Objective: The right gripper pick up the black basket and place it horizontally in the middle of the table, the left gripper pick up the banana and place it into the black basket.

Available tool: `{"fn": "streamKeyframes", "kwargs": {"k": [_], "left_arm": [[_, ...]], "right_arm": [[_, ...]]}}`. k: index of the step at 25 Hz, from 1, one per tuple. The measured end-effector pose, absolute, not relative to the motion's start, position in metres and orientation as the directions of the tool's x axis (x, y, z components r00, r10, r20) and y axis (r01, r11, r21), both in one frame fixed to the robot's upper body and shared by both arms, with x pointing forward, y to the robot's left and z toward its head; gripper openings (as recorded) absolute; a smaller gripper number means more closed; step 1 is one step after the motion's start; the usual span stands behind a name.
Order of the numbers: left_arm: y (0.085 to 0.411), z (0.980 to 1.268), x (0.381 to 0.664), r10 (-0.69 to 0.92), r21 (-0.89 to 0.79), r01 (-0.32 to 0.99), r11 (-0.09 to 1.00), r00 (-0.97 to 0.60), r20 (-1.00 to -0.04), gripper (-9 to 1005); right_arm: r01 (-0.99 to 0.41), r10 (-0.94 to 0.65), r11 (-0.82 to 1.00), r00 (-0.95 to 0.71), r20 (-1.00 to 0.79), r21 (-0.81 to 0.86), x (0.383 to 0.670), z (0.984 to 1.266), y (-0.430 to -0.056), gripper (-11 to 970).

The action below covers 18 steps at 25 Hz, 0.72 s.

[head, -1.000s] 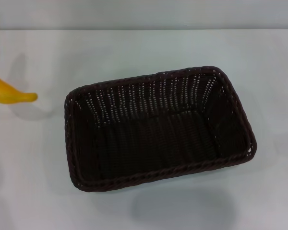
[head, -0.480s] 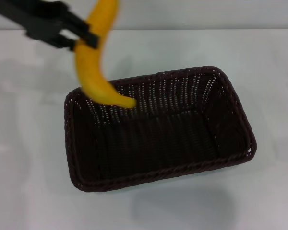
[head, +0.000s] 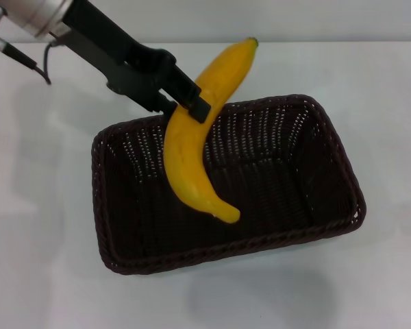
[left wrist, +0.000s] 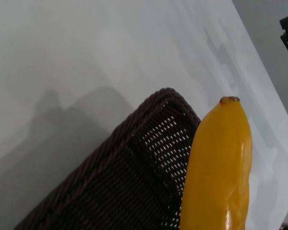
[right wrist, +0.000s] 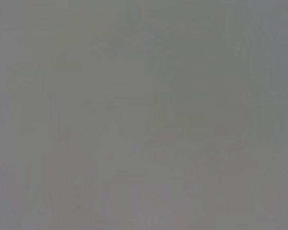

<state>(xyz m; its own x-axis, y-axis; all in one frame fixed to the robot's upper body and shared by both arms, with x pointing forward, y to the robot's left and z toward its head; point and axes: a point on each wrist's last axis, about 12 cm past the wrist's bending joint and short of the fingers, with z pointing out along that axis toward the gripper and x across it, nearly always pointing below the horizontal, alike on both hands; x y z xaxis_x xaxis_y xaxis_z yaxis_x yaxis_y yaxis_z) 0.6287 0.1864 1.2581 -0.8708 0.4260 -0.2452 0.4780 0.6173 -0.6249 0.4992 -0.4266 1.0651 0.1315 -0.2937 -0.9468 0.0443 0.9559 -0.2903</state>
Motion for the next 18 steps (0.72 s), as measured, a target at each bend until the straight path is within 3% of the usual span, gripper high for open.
{"fn": "streamKeyframes", "kwargs": {"k": [5, 10, 13, 18], "left_arm": [[0.184, 1.253, 0.628, 0.428, -0.629, 0.488, 0.605, -0.866, -0.260, 636], [0.197, 1.249, 0.633, 0.409, -0.597, 0.532, 0.600, -0.846, -0.343, 657], [0.216, 1.248, 0.636, 0.390, -0.539, 0.602, 0.590, -0.796, -0.462, 669], [0.241, 1.236, 0.634, 0.345, -0.388, 0.687, 0.615, -0.677, -0.651, 831]], "right_arm": [[0.043, -0.295, 0.956, 0.145, -0.945, -0.292, 0.492, 1.065, -0.428, 872], [0.046, -0.294, 0.956, 0.146, -0.944, -0.291, 0.488, 1.065, -0.431, 872], [0.036, -0.297, 0.955, 0.156, -0.942, -0.295, 0.488, 1.067, -0.430, 872], [0.002, -0.249, 0.968, 0.169, -0.954, -0.252, 0.486, 1.073, -0.434, 872]]}}
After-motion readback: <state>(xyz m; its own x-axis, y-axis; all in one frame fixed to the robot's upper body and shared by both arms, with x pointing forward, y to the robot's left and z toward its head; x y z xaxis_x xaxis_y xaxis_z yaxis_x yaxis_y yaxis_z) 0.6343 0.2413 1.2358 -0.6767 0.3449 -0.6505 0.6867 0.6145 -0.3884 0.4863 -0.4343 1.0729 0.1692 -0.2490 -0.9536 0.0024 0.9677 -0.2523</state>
